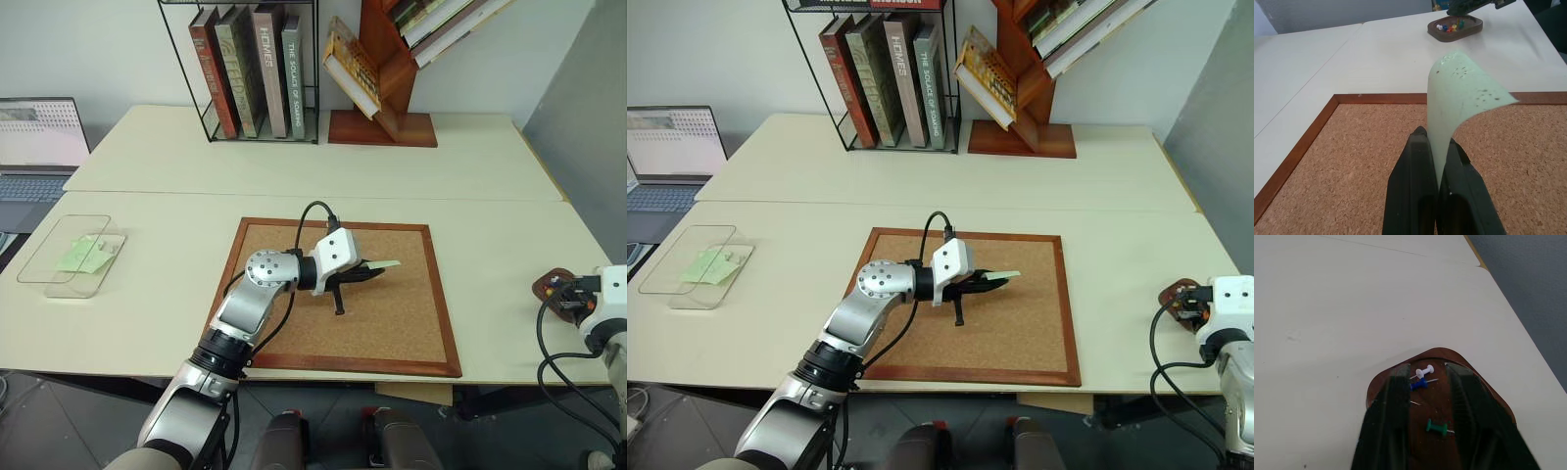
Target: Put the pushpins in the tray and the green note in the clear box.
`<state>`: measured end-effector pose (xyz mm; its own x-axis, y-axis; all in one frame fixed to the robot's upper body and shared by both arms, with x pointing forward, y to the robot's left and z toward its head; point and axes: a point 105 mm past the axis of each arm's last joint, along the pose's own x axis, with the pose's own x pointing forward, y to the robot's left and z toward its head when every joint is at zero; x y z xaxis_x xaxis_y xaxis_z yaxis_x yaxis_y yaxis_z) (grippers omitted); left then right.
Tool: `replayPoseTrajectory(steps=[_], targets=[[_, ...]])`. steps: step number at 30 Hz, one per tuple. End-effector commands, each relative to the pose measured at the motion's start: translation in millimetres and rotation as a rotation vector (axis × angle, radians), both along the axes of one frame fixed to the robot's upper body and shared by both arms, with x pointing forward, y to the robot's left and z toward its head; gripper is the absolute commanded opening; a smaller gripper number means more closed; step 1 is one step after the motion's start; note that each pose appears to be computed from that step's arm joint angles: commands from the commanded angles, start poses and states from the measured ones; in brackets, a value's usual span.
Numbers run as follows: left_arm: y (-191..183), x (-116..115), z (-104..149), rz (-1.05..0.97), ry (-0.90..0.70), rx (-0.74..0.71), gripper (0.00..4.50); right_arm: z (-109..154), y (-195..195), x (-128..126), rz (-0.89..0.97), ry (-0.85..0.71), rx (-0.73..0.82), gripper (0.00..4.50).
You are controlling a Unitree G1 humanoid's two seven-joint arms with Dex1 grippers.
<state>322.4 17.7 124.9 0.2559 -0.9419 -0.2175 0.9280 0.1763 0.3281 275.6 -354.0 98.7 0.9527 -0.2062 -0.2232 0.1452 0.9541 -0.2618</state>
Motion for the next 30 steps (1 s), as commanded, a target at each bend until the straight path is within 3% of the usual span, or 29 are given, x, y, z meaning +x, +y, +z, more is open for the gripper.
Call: replayPoseTrajectory(steps=[1,11,17,20,25,27,30], targets=[[-2,-3,12,-0.006,-0.052,-0.017,0.00,11,-8,3,-0.028,-0.031,-0.046,2.21],[1,0,17,0.022,-0.042,-0.049,0.00,38,1,5,0.027,-0.185,-0.035,4.47],[24,9,37,0.136,-0.041,-0.084,0.00,67,78,9,0.422,-0.282,0.005,4.47],[63,24,46,0.295,-0.048,-0.036,0.00,80,141,13,0.704,-0.276,0.005,4.47],[149,44,64,0.630,-0.022,-0.014,0.00,93,224,10,1.090,-0.218,0.117,4.47],[177,43,67,0.720,-0.017,0.000,0.00,96,242,7,1.172,-0.196,0.165,4.47],[258,30,70,0.981,-0.020,0.081,0.00,97,273,7,1.315,-0.152,0.180,4.47]])
